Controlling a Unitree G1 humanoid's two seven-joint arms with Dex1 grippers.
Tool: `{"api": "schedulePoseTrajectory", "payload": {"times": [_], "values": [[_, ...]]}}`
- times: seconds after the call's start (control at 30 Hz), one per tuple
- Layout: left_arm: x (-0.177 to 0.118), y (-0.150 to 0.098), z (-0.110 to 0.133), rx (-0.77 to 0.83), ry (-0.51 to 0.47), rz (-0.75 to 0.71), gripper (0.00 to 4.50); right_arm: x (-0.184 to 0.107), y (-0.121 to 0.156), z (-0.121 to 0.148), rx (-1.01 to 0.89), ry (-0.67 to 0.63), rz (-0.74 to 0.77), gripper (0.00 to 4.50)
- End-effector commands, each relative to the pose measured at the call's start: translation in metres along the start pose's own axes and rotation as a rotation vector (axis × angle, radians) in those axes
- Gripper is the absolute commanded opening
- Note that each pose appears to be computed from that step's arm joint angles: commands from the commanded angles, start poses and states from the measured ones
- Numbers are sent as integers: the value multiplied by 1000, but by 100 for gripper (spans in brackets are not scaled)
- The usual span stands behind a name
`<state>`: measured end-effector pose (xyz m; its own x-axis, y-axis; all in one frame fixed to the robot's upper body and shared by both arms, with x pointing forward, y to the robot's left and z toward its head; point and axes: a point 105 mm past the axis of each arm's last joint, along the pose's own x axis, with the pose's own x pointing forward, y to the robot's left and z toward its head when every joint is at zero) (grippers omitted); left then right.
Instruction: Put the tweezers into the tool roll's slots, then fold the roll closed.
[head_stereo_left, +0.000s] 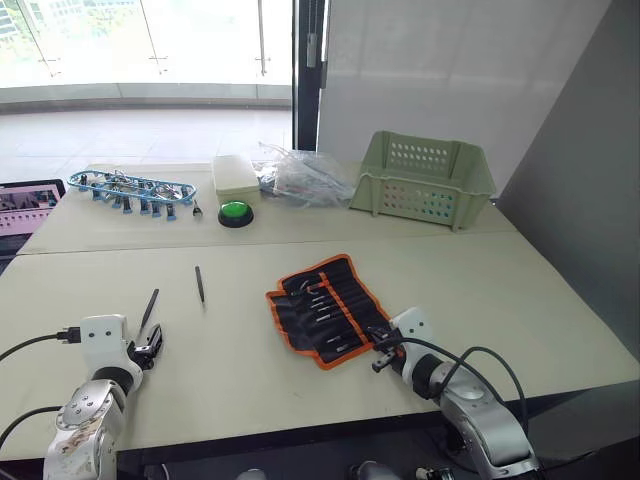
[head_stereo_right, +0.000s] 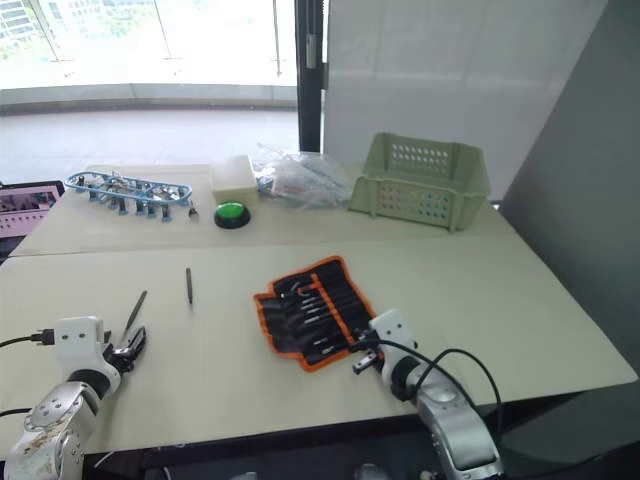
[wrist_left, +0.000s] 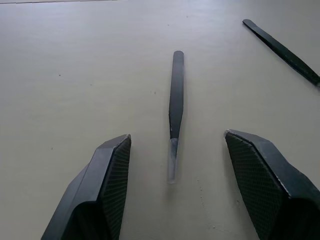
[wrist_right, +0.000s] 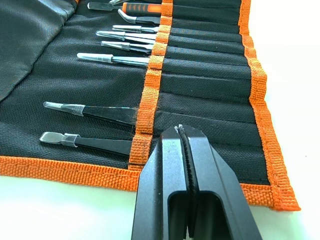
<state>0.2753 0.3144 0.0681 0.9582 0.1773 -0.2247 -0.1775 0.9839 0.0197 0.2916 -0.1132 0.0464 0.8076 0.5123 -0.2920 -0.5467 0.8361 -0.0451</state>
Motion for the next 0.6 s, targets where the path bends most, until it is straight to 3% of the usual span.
{"api": "schedulePoseTrajectory", "payload": {"times": [0.03, 0.27, 0.6], "values": [[9, -10, -4, -55, 30, -56, 236, -7, -5, -59, 73, 235, -37, 0], [16, -10, -11, -67, 64, -59, 3, -7, -6, -59, 75, 232, -45, 0], [13, -5, -1, -34, 23, -39, 3, -8, -6, -60, 76, 234, -45, 0]]}}
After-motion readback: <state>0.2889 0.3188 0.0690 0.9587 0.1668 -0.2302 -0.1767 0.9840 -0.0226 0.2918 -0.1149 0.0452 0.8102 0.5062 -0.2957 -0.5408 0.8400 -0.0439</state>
